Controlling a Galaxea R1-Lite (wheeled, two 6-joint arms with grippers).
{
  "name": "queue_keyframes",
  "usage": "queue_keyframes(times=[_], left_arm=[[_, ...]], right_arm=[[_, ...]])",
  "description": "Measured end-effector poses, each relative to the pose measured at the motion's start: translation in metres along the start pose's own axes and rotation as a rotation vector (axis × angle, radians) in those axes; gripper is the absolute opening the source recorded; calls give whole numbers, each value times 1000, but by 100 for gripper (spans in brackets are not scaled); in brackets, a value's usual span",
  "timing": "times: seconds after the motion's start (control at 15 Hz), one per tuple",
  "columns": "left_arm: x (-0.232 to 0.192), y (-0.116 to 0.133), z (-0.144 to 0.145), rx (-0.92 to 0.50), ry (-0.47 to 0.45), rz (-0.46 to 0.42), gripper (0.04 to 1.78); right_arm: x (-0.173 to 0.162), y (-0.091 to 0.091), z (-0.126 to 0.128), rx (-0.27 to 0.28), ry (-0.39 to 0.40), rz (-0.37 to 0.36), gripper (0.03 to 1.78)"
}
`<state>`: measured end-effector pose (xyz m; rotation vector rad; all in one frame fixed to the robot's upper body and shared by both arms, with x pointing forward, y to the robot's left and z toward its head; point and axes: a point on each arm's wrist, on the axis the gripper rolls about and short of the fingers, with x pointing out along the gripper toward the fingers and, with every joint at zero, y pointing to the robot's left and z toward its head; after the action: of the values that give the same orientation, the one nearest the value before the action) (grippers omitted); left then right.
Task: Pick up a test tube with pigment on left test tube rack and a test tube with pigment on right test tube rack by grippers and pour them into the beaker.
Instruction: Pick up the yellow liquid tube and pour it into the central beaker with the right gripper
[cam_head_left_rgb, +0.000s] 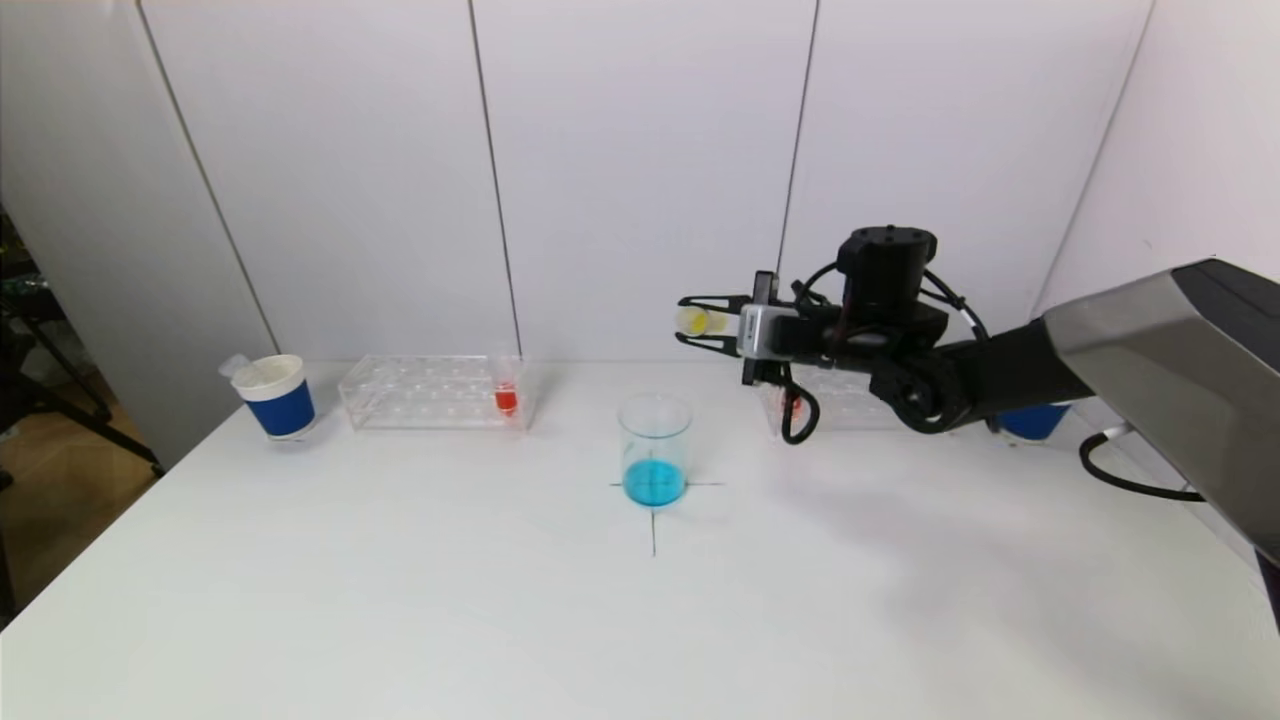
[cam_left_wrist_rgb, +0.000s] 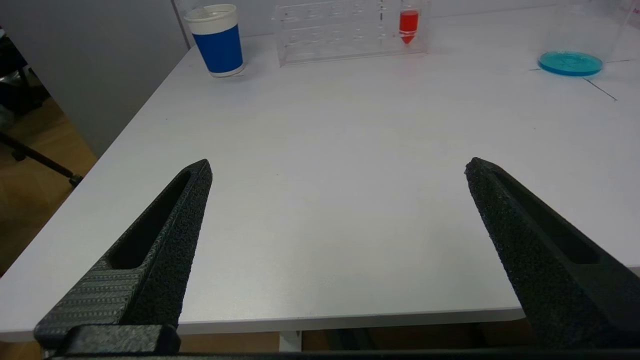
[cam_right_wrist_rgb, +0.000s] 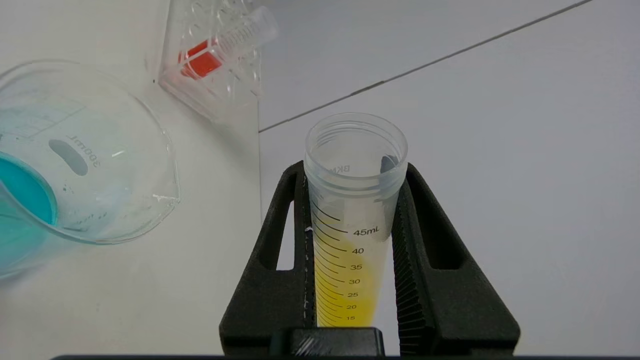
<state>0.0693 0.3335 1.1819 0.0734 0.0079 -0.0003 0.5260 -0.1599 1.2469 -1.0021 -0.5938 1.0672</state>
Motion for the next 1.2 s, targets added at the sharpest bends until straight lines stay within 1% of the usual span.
queue_keyframes(times=[0.13, 0.47, 0.87, 1.2], left_arm=[[0, 0, 0, 0, 0, 0, 177], [0, 0, 0, 0, 0, 0, 177], [0, 0, 0, 0, 0, 0, 177], [0, 0, 0, 0, 0, 0, 177]], right_arm=[[6, 9, -1, -16, -6, 17, 50], [11, 20, -5, -94, -10, 39, 50], [13, 31, -11, -225, -7, 59, 50], [18, 37, -19, -271, 6, 67, 50]])
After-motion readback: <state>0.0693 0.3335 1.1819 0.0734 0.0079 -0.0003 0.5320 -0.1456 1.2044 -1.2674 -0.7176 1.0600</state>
